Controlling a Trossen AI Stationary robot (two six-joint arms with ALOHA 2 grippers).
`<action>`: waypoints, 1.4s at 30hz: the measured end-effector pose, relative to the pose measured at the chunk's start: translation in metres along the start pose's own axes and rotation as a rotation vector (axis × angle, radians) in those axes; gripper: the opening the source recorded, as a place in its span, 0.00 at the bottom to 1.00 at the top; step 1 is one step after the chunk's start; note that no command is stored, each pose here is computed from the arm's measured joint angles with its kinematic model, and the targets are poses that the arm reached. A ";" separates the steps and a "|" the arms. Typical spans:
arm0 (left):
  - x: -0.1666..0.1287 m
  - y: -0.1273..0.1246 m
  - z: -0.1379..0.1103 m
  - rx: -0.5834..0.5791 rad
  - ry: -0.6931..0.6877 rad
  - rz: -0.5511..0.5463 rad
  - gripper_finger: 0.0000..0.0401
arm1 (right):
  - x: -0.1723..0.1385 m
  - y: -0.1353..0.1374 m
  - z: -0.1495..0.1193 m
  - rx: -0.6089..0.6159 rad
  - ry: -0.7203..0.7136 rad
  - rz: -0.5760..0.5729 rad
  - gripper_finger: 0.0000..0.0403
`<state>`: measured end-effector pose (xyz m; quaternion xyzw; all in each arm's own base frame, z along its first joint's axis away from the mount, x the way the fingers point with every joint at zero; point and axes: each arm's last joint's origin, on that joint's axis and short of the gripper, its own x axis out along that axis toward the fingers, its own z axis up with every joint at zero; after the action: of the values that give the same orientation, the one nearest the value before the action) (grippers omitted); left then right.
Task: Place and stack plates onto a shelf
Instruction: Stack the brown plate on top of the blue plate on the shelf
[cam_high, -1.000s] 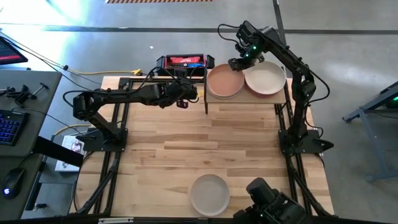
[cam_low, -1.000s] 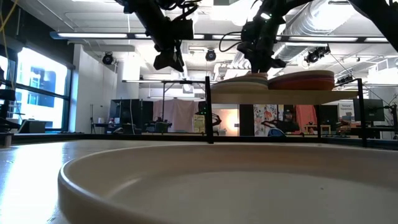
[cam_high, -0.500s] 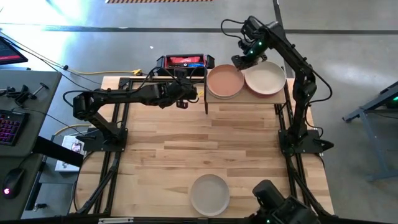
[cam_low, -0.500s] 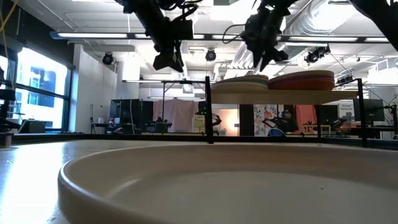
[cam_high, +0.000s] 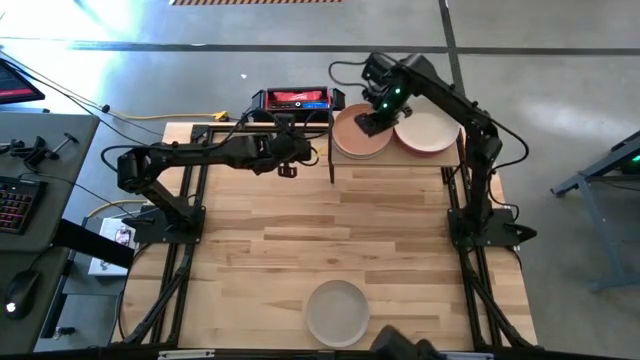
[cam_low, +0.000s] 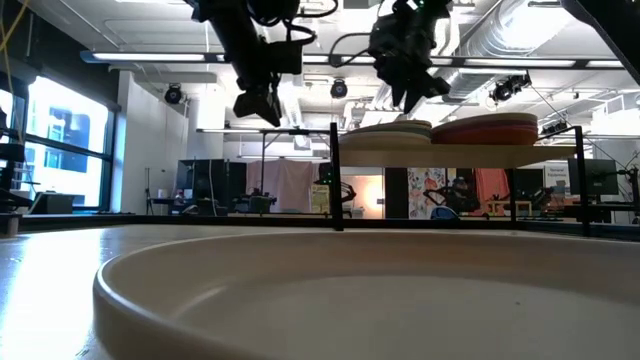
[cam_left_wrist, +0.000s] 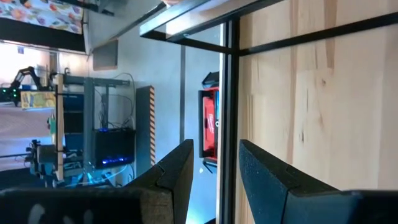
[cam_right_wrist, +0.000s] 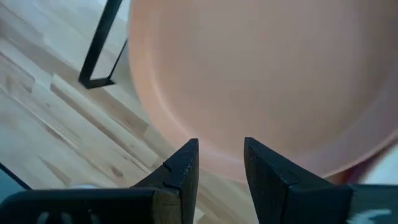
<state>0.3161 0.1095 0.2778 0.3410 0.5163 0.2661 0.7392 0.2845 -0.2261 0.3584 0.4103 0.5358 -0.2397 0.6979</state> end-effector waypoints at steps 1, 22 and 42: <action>0.001 0.001 -0.001 -0.001 0.003 0.000 0.29 | 0.001 0.005 -0.002 -0.006 0.002 -0.005 0.26; 0.012 0.012 -0.013 -0.034 0.060 0.003 0.29 | -0.016 0.022 -0.049 -0.093 -0.048 -0.145 0.26; 0.013 0.012 -0.013 -0.040 0.032 -0.025 0.29 | -0.001 0.004 -0.044 -0.008 -0.049 -0.159 0.26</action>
<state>0.3080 0.1296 0.2765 0.3152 0.5267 0.2724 0.7410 0.2635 -0.1878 0.3571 0.3578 0.5506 -0.3022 0.6910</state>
